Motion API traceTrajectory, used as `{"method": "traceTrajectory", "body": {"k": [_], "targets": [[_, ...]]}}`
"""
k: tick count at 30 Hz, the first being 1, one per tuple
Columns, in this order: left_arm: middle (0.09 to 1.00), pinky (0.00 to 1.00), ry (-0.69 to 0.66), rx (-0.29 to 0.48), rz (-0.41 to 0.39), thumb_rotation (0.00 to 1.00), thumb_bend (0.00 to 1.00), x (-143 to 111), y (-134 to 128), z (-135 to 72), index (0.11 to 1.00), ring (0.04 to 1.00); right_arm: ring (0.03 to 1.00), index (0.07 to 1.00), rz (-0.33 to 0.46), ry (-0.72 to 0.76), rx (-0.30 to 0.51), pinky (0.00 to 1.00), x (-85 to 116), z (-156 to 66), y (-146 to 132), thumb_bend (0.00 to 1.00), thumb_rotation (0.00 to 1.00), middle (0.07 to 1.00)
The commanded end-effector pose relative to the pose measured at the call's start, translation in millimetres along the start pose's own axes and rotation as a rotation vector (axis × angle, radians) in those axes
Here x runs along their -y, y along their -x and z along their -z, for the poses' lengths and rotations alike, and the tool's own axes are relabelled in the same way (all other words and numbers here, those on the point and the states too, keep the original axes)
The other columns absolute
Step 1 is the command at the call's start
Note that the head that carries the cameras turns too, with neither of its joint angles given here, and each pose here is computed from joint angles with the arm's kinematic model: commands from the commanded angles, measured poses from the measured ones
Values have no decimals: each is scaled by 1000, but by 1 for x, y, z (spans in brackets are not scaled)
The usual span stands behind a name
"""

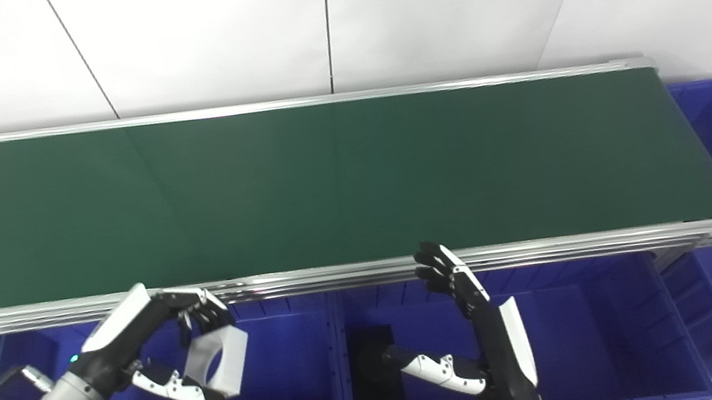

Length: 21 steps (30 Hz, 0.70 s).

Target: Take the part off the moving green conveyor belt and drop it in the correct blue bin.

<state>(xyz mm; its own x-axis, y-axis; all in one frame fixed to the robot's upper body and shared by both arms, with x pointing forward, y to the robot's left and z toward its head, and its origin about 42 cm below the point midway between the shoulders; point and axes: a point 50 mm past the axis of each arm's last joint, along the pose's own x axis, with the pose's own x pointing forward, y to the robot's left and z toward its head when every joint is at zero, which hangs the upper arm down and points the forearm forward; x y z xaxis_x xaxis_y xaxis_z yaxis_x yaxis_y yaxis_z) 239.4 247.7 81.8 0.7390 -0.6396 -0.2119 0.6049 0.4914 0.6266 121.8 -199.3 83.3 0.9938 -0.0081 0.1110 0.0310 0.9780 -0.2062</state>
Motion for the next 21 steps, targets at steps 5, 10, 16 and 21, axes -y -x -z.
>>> {"method": "traceTrajectory", "body": {"k": [5, 10, 16, 21], "targets": [[505, 405, -67, -83, 12, 0, 494, 6, -4, -1, 530, 396, 799, 877, 6, -1, 15, 767, 3, -8, 2, 909, 511, 838], [768, 604, -125, -121, 56, 117, 616, 3, -1, 2, 677, 712, 797, 878, 4, -4, 9, 760, 3, -7, 1, 913, 502, 835], [951, 739, -113, -150, 125, 376, 884, -5, 6, -5, 884, 878, 796, 869, 10, -8, 11, 770, 1, -6, 2, 916, 505, 833], [993, 785, -6, -100, 108, 422, 994, -6, 16, -17, 941, 917, 801, 875, 0, -6, 4, 768, -1, -6, 2, 917, 515, 839]]}}
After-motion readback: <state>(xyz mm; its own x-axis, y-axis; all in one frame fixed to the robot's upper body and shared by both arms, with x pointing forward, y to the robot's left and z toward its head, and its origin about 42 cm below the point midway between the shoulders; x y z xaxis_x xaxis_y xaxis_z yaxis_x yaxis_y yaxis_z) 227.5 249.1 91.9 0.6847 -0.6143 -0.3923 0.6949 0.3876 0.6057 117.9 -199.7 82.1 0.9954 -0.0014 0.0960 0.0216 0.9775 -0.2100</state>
